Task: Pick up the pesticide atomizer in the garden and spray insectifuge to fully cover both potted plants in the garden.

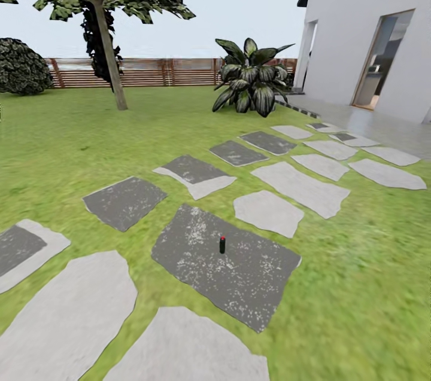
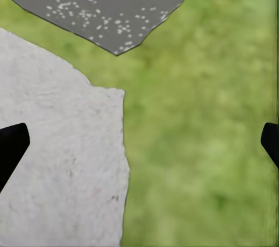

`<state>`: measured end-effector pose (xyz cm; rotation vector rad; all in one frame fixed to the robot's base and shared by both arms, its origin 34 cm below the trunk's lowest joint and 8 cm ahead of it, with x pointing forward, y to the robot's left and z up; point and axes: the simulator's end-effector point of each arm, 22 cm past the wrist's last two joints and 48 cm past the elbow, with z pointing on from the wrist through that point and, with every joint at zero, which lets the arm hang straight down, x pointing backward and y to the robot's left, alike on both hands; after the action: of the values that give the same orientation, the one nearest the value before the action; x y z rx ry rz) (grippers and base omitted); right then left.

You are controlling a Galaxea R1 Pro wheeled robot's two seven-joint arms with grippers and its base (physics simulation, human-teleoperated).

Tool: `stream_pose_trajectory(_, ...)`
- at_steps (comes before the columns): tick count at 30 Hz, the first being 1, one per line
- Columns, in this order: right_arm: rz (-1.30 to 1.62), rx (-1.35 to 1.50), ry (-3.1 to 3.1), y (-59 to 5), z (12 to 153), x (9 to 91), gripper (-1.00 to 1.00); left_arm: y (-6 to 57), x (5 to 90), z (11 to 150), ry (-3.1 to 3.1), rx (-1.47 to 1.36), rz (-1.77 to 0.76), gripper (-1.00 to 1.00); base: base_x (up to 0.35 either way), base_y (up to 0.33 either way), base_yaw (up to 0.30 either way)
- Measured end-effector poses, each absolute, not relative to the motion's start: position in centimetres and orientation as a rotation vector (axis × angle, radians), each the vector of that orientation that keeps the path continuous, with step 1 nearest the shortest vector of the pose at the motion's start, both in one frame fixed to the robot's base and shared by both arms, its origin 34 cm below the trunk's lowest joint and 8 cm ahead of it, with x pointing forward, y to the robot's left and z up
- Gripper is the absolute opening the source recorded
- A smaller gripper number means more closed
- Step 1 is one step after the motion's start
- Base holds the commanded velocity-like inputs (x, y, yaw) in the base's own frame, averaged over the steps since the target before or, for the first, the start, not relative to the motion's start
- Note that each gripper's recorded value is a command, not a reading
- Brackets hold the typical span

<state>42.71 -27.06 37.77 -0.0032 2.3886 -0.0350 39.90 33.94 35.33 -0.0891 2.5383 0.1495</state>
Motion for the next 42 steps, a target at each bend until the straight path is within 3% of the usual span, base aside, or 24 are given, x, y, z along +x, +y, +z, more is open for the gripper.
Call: stream_pose_trajectory(42, -0.035, -0.018, 2.389, -27.14, 37.76, 42.67, 1.0, 33.93, 39.9, 35.33, 2.539, -0.089, 0.15, 1.0, 0.147, -0.249, 0.0)
